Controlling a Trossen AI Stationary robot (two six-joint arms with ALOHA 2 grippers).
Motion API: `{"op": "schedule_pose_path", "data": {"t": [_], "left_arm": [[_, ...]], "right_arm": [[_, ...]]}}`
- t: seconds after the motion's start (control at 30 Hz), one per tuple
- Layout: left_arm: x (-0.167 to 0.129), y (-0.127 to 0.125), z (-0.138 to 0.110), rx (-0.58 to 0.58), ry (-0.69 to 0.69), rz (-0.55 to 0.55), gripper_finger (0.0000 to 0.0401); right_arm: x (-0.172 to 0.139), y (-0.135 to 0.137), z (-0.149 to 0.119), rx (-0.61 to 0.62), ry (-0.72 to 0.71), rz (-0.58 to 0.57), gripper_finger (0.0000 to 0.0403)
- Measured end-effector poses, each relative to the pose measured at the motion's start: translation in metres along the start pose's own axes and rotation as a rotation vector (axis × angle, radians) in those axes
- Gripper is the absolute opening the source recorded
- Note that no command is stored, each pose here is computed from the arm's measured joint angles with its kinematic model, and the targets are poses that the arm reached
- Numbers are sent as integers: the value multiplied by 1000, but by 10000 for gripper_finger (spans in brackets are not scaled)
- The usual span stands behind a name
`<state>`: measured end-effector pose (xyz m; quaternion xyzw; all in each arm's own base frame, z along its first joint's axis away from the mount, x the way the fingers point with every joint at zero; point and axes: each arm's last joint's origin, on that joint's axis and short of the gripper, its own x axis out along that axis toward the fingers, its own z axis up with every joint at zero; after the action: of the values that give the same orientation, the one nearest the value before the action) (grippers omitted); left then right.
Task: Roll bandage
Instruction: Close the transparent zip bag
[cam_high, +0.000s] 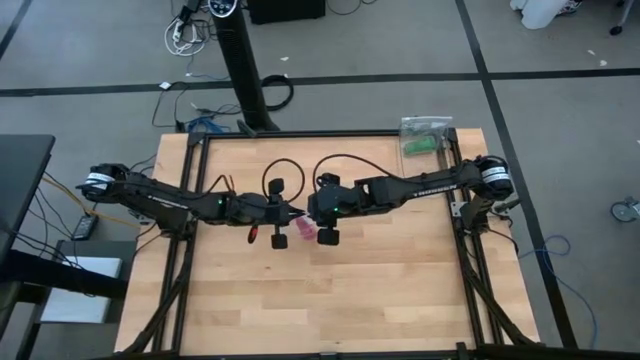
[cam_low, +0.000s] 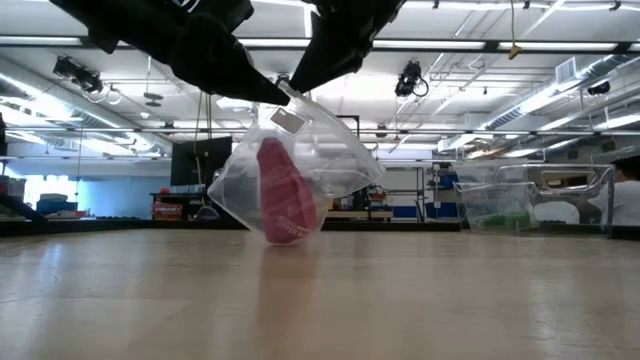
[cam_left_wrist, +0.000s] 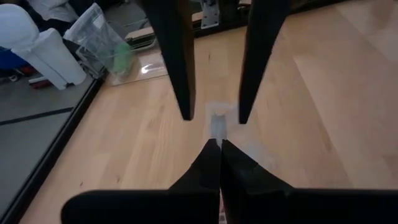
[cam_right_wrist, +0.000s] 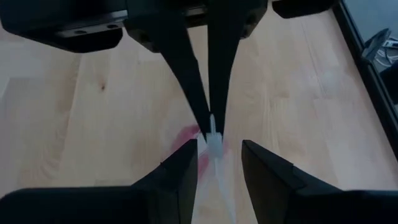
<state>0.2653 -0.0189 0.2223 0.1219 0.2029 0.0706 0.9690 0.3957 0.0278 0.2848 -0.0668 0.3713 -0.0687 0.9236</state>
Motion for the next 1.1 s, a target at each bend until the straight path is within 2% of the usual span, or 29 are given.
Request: {"op": "schedule_pose_path", "data": {"t": [0.3, 0.57, 1.1], "left_arm": [[0, 0, 2, -8, -25, -1, 1], [0, 0, 2, -9, -26, 0, 1], [-1, 1, 3, -25, -31, 3, 1]], "right_arm": [[2, -7, -1, 7, 6, 44, 84], [2, -7, -2, -14, 20, 54, 13], [-4, 1, -8, -27, 96, 67, 4]]}}
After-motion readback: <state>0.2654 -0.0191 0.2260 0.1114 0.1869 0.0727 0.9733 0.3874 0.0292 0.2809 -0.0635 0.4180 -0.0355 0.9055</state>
